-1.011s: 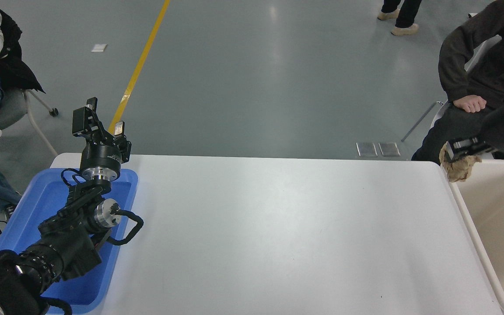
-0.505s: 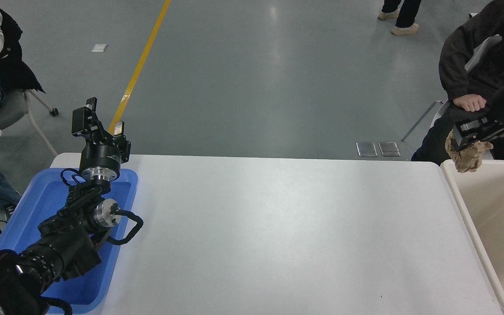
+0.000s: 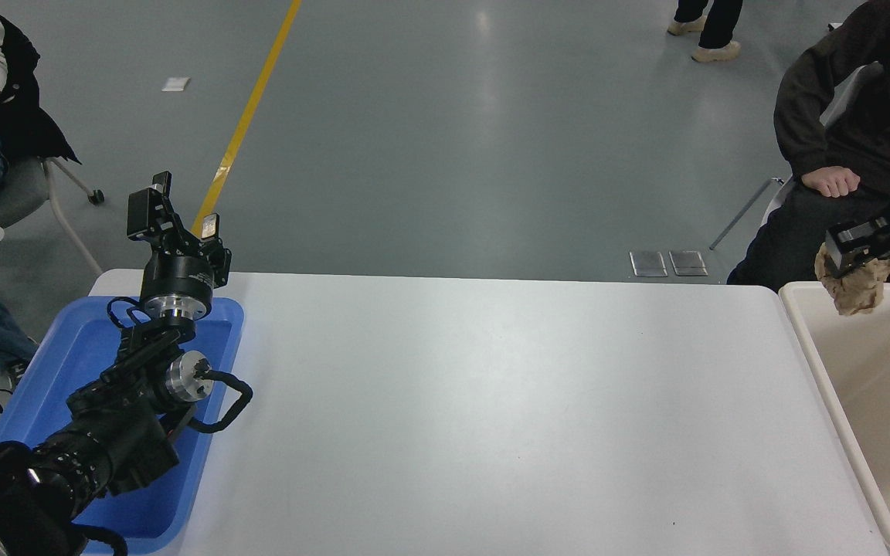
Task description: Pick up paper ball place in dustbin
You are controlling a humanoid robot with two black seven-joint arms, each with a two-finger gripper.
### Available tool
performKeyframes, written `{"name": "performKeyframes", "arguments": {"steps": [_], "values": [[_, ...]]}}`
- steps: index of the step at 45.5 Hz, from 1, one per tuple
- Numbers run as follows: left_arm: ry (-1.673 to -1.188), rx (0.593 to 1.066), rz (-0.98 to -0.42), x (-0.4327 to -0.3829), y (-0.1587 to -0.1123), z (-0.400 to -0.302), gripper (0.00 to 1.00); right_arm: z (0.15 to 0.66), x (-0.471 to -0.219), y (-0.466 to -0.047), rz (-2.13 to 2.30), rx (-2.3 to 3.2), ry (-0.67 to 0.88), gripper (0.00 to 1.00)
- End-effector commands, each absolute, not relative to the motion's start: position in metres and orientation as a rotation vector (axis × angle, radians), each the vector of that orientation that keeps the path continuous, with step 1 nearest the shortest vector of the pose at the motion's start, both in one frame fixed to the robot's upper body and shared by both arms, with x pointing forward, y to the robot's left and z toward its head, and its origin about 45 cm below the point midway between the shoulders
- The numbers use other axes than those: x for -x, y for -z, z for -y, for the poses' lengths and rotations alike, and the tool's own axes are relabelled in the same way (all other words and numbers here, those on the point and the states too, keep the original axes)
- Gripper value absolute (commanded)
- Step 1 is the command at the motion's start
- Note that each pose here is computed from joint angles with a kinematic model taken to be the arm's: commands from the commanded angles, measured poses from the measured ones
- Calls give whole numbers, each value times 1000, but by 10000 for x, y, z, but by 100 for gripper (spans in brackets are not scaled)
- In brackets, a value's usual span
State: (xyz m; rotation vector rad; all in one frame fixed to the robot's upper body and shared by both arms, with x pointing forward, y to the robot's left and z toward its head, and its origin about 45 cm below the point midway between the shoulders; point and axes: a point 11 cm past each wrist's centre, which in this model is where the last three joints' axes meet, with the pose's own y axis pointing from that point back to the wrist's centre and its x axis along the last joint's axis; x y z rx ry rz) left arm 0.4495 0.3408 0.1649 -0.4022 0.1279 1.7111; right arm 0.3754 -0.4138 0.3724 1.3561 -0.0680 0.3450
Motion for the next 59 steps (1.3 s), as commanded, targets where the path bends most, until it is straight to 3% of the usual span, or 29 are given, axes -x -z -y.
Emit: {"name": "performKeyframes", "arguments": {"steps": [1,7,18,26,30,47,59], "values": [[-1711,402,-128,-4495,-1649,-3410,100,4727,-3747,-3557,112,-1257,-278,0],[-1711,402,-128,-4495,-1649,-3410,100,4943,-3794,-3270,163,-1255,-285,0],[-1711,402,-128,-4495,-1649,-3410,100,5392,-3645,-2709,170,-1184,-303,0],[-1711,402,-128,-4495,-1649,-3410,100,5760,-3478,-2280,154,-1090,-376,0],[-1711,402,-128,-4495,-1649,-3410,100,5827,-3401,-1869,124,-1053,-457,0],[-1712,403,-128,-4495,-1650,-3411,100,5800,-3114,-1109,124,-1039,-507,0],[-1713,402,-129,-4490,-1643,-3413,100,5523,-3193,-855,183,-1071,-559,0]]}}
